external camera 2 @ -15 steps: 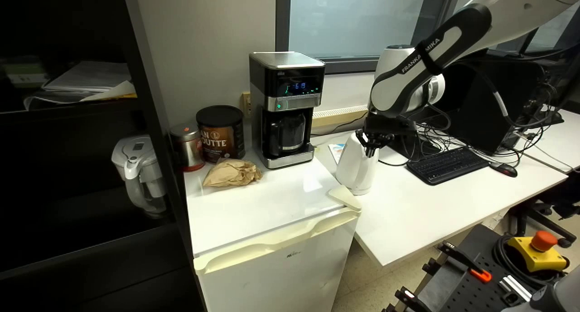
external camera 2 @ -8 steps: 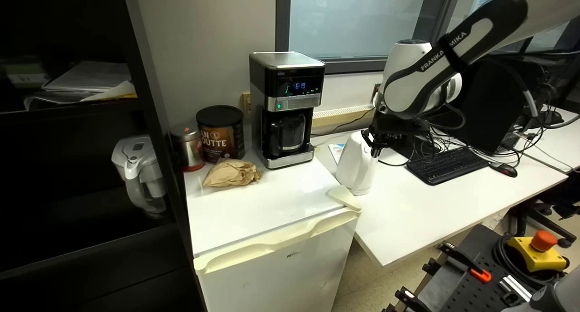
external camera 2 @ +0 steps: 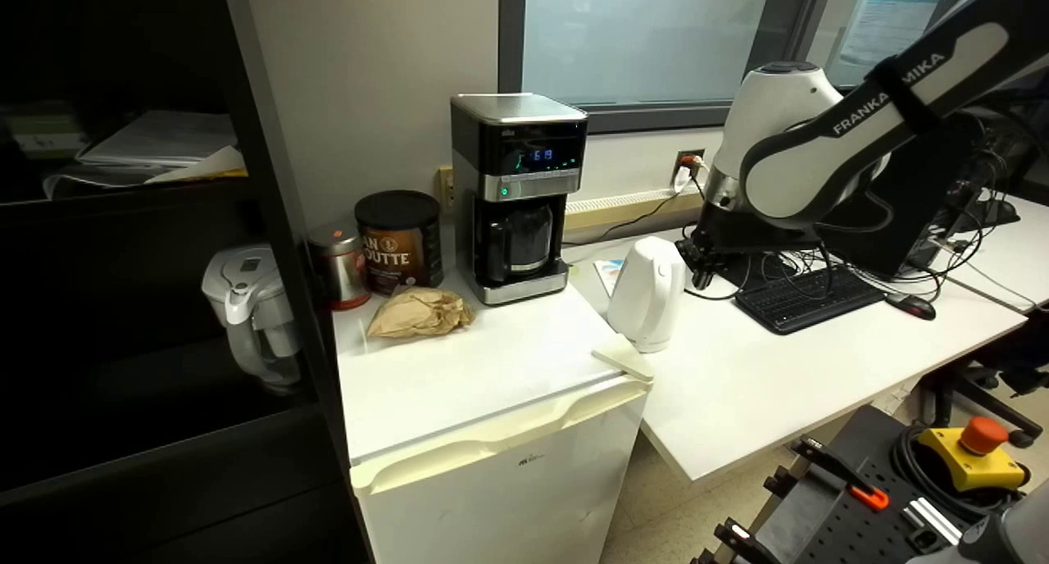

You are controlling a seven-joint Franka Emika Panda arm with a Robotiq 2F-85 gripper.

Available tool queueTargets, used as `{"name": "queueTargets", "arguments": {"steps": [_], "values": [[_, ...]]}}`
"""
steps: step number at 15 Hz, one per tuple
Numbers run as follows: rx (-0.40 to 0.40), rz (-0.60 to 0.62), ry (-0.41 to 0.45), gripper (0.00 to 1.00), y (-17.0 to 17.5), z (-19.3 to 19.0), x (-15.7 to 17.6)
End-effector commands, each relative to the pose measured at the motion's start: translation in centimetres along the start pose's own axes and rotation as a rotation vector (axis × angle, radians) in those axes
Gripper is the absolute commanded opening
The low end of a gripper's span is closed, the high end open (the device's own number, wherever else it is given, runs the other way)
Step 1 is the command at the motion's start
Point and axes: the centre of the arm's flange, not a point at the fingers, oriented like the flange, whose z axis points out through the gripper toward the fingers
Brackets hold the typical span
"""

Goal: Turn off the kettle.

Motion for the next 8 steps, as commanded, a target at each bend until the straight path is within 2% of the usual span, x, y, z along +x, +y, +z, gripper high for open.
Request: {"name": "queueTargets", "arguments": {"steps": [1,8], "values": [[0.012,-0.038,0.038,0.00,1.0,-1.2,-2.5],[0.025,-0.047,0.040,0.00,1.3,-1.3,-4.2]]}}
